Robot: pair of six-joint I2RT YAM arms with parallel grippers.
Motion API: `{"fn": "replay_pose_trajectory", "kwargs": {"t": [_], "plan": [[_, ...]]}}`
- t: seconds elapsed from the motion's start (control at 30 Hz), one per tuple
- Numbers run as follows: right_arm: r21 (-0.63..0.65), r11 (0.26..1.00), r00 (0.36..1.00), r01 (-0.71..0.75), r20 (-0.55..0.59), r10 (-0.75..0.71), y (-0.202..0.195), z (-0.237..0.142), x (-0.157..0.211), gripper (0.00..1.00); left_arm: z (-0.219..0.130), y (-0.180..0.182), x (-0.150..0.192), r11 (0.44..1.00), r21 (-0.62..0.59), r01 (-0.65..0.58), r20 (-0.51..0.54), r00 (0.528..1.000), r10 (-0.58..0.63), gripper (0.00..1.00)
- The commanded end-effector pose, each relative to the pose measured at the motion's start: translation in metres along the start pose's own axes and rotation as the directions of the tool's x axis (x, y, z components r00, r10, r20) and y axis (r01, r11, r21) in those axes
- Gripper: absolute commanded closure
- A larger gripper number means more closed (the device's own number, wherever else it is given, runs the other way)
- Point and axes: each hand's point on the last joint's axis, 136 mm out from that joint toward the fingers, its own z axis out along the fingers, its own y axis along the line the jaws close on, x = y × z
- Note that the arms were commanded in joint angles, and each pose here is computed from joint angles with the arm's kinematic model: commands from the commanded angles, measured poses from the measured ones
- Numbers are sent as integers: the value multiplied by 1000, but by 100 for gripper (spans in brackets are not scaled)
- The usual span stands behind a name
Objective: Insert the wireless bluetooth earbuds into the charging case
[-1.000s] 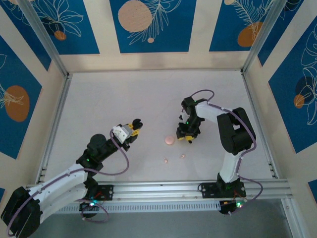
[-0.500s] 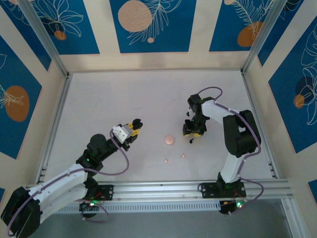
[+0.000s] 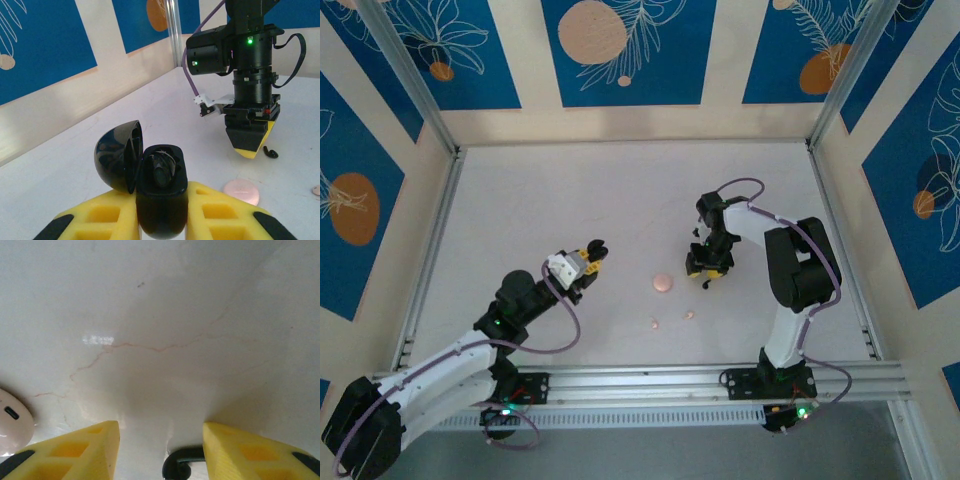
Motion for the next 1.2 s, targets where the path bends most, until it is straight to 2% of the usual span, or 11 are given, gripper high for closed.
{"fn": "replay_pose_trajectory", "kwargs": {"t": [0.0,0.2,0.57,0.83,1.17], "plan": [[30,998,992,-58,-109,61,-6,5,33,53,-1,4,-12,1000,-7,-15,29,999,15,78],[23,996,985,-86,-147,88,-2,7,52,56,-1,4,-12,1000,-3,-15,31,999,15,78],[7,996,985,-88,-151,88,6,-1,65,61,-2,3,-13,1000,-1,-11,31,999,11,78],[82,996,995,-42,-88,49,-4,-16,51,61,-3,3,-13,1000,-1,-11,31,999,11,78],[137,990,994,42,-111,-26,-1,-6,36,65,-5,4,-13,1000,-8,-12,27,1000,12,78]]}}
